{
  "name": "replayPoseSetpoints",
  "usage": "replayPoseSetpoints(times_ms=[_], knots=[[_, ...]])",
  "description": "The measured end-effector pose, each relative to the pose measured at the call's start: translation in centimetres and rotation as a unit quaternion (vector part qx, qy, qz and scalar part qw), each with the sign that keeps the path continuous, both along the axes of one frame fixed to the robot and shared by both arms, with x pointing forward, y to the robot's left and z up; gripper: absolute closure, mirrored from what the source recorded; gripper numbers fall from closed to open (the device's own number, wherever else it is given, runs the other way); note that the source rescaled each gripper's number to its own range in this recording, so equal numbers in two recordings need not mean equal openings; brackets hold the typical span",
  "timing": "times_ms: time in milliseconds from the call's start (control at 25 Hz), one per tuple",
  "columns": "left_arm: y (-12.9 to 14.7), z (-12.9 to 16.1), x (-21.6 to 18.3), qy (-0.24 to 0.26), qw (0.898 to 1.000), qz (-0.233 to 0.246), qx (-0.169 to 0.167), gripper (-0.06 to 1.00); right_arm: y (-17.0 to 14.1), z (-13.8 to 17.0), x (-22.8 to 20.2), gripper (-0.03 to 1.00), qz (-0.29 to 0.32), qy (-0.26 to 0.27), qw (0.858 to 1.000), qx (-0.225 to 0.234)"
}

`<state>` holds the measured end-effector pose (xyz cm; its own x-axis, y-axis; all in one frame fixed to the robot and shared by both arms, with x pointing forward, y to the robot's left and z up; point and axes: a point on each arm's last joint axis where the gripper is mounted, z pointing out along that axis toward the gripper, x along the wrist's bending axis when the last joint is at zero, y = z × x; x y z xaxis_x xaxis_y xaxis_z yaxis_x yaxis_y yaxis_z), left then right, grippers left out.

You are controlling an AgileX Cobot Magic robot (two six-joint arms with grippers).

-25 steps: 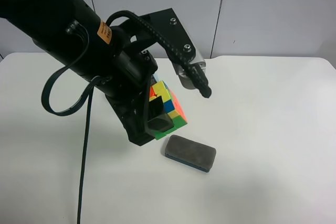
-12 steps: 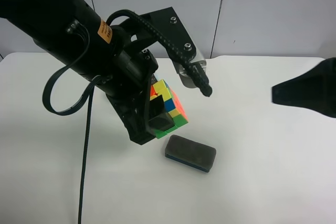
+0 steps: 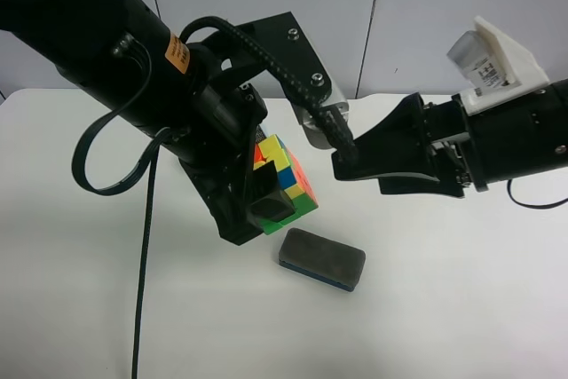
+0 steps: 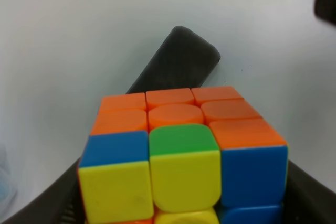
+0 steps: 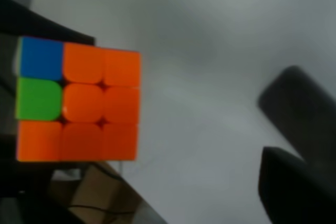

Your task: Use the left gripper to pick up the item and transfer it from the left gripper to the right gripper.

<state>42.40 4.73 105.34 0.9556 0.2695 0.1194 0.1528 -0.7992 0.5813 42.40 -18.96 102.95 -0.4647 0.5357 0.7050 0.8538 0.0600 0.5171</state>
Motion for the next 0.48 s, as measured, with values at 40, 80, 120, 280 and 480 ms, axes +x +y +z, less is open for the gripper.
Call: replayPoseSetpoints(times_ms=[40, 80, 120, 280, 480], knots=[[0.0, 0.0, 0.0, 0.0, 1.0, 0.0, 0.0, 0.93, 0.2, -0.2, 0.2, -0.03, 0.006, 0.005, 1.0, 0.01], [0.0, 0.0, 0.0, 0.0, 1.0, 0.0, 0.0, 0.93, 0.3, -0.4, 0.4, -0.03, 0.01, 0.013, 1.0, 0.018], [0.0, 0.0, 0.0, 0.0, 1.0, 0.0, 0.0, 0.93, 0.5, -0.6, 0.5, -0.03, 0.016, 0.018, 0.999, 0.026], [0.0, 0.0, 0.0, 0.0, 1.0, 0.0, 0.0, 0.93, 0.9, -0.8, 0.9, -0.03, 0.028, 0.029, 0.997, 0.061], [0.0, 0.0, 0.0, -0.003, 1.0, -0.005, 0.002, 0.93, 1.1, -0.5, 1.2, -0.03, 0.023, 0.02, 0.995, 0.09]])
